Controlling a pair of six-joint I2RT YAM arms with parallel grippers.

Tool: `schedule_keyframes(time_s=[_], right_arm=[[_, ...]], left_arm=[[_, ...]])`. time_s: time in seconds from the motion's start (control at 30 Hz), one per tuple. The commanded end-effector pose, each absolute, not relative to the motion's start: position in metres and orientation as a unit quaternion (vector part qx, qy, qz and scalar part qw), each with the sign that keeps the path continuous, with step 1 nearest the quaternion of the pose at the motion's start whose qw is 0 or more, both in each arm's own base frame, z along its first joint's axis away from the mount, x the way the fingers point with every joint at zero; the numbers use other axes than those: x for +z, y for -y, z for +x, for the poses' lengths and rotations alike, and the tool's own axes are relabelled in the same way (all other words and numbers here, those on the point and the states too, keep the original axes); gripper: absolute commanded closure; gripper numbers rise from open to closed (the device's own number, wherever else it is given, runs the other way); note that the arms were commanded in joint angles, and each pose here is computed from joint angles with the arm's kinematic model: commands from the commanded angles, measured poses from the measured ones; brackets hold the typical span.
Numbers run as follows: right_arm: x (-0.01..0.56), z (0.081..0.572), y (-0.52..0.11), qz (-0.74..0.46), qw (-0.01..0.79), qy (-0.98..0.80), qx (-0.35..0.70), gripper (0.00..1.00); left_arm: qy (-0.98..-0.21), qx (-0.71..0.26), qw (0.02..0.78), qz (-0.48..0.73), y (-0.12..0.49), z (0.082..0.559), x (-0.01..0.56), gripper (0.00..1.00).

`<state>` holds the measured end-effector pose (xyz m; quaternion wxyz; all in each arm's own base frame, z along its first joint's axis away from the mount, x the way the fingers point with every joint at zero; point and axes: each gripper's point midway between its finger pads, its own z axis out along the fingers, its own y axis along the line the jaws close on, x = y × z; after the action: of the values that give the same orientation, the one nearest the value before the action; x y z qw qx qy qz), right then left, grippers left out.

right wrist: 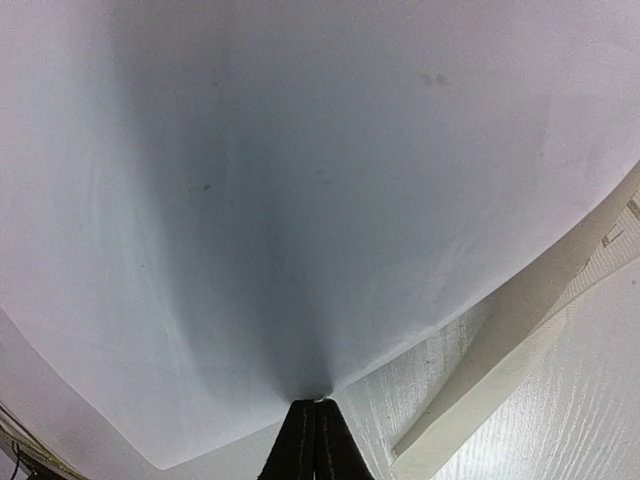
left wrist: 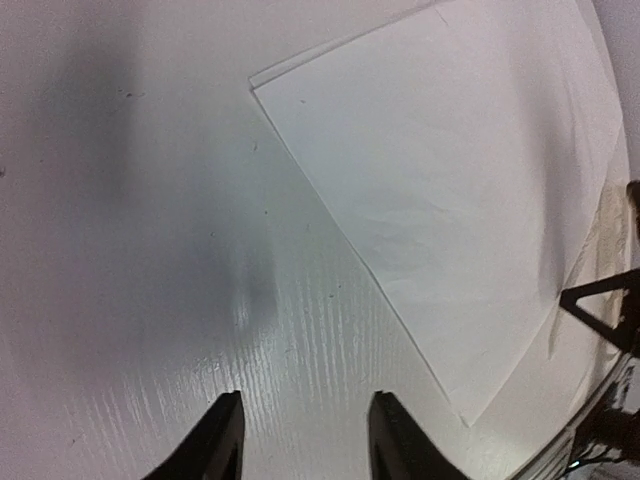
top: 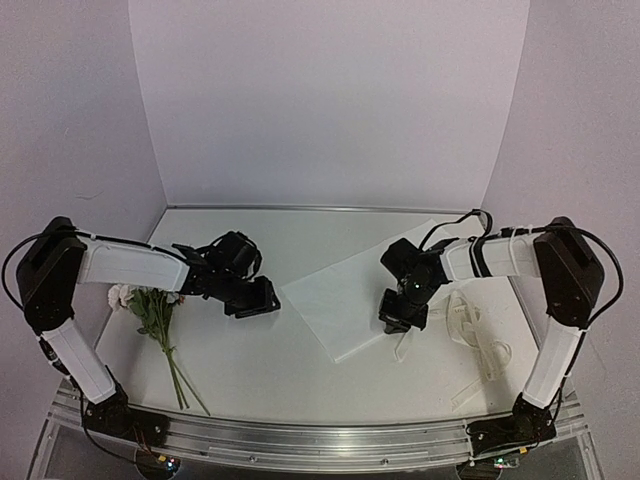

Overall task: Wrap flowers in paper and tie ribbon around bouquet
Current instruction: Pick up the folded wrapping paper from the center of the board.

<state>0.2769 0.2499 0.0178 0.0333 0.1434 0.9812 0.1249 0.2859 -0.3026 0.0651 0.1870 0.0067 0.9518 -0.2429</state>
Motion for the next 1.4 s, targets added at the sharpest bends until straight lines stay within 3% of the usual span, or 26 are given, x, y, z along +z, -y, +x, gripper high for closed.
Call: schedule_keyframes(time_s=[0.0, 0.13, 0.3, 0.53, 0.7, 0.9, 1.1, 1.2, 1.37], right_arm=[[0.031, 0.271, -0.271, 0.072, 0.018, -0.986, 0.149, 1.0], [0.037, 0.265, -0.267, 0.059, 0.017, -0.99, 0.124, 0.99], [0.024, 0.277, -0.256, 0.144, 0.051, -0.983, 0.103, 0.57], [0.006, 0.293, -0.239, 0.243, 0.13, -0.954, 0.12, 0.41], [-0.007, 0.301, -0.218, 0.274, 0.189, -0.936, 0.113, 0.38], [-0.014, 0.308, -0.187, 0.311, 0.248, -0.912, 0.102, 0.33], [-0.032, 0.326, -0.176, 0.363, 0.25, -0.886, 0.146, 0.32], [-0.035, 0.339, -0.192, 0.361, 0.231, -0.886, 0.177, 0.4], [-0.029, 0.351, -0.215, 0.346, 0.213, -0.889, 0.211, 0.62]], left_arm=[[-0.939, -0.288, 0.185, -0.031, 0.275, 0.292, 0.084, 0.44], [-0.935, -0.294, 0.199, 0.002, 0.268, 0.311, 0.098, 0.33], [-0.93, -0.274, 0.232, 0.076, 0.297, 0.364, 0.111, 0.3], [-0.926, -0.258, 0.237, 0.136, 0.335, 0.418, 0.085, 0.27], [-0.928, -0.258, 0.214, 0.159, 0.349, 0.426, 0.054, 0.33], [-0.935, -0.259, 0.178, 0.164, 0.361, 0.4, 0.025, 0.44], [-0.954, -0.215, 0.147, 0.146, 0.359, 0.373, -0.007, 0.57], [-0.957, -0.217, 0.131, 0.141, 0.361, 0.359, -0.015, 0.64], [-0.954, -0.242, 0.117, 0.129, 0.362, 0.334, -0.014, 0.72]])
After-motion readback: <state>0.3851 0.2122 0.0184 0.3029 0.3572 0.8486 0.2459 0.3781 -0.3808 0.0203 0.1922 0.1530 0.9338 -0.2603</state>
